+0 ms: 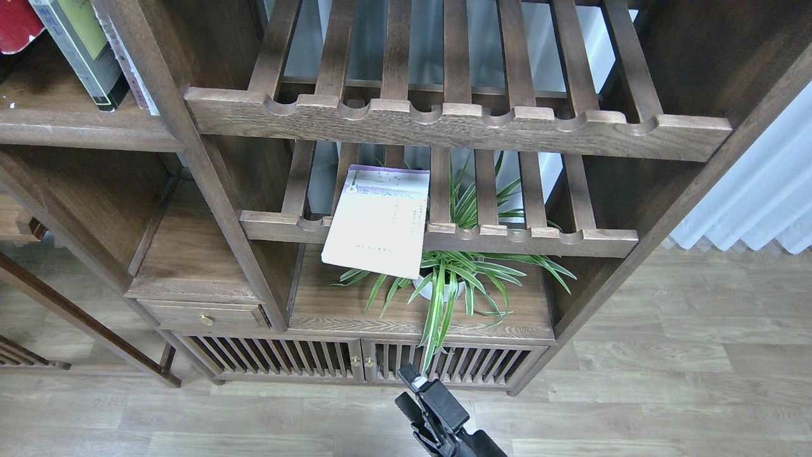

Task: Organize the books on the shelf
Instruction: 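Place the red book upright on the side shelf with the left gripper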

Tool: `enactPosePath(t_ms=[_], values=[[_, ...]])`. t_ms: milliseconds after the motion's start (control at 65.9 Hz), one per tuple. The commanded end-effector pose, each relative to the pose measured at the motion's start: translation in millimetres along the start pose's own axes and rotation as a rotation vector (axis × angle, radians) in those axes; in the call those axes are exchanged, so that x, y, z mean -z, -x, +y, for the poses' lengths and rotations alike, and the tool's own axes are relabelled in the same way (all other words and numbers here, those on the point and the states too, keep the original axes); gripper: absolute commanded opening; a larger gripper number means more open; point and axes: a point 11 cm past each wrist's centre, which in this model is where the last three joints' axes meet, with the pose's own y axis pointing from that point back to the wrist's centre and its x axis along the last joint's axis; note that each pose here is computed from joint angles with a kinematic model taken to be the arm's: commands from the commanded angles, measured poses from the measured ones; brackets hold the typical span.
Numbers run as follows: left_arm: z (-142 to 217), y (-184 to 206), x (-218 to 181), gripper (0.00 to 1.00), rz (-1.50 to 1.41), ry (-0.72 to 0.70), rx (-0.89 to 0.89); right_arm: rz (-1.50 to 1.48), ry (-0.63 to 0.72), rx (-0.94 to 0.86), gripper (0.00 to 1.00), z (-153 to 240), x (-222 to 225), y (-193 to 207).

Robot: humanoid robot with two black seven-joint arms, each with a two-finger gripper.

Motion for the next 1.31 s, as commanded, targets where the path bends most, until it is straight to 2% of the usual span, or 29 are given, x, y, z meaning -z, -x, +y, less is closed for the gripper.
enactPosePath(t_ms=[0, 152, 228, 289, 380, 653, 926, 1154, 1291], values=[[-8.6, 8.7, 0.3, 0.07, -0.018, -0.022, 0.02, 0.0, 0.0, 0.0, 0.99, 0.0, 0.0, 0.0], [-13.5, 15.6, -0.2, 0.11, -0.034, -0.033, 0.037, -0.001, -0.001, 0.0, 0.99, 0.0, 0.1, 0.0], [-14.3, 17.1, 0.5, 0.21, -0.026, -0.031, 0.043, 0.0, 0.0, 0.001, 0.99, -0.4, 0.4, 0.3], [-16.4, 21.1, 4.6, 0.33, -0.012, -0.03, 0.055, 0.0, 0.0, 0.001, 0.99, -0.4, 0.4, 0.3], [-17.7, 25.0, 10.6, 0.4, 0.031, -0.023, 0.072, 0.0, -0.002, 0.001, 0.99, -0.5, 0.9, 0.3], [-11.8, 24.2, 24.8, 0.44, 0.103, -0.035, 0.095, 0.0, -0.002, 0.001, 0.99, -0.5, 0.9, 0.3], [-1.5, 17.4, 12.0, 0.43, 0.18, 0.035, 0.105, 0.0, -0.005, 0.001, 0.99, -0.5, 1.5, 0.4], [32.4, -5.2, 20.5, 0.49, 0.201, 0.025, 0.075, -0.001, -0.008, -0.003, 0.99, -0.1, 2.7, -1.1], [51.8, -5.4, 29.1, 0.49, 0.237, 0.032, 0.09, 0.003, -0.009, -0.012, 0.99, 0.1, 4.0, -3.9]])
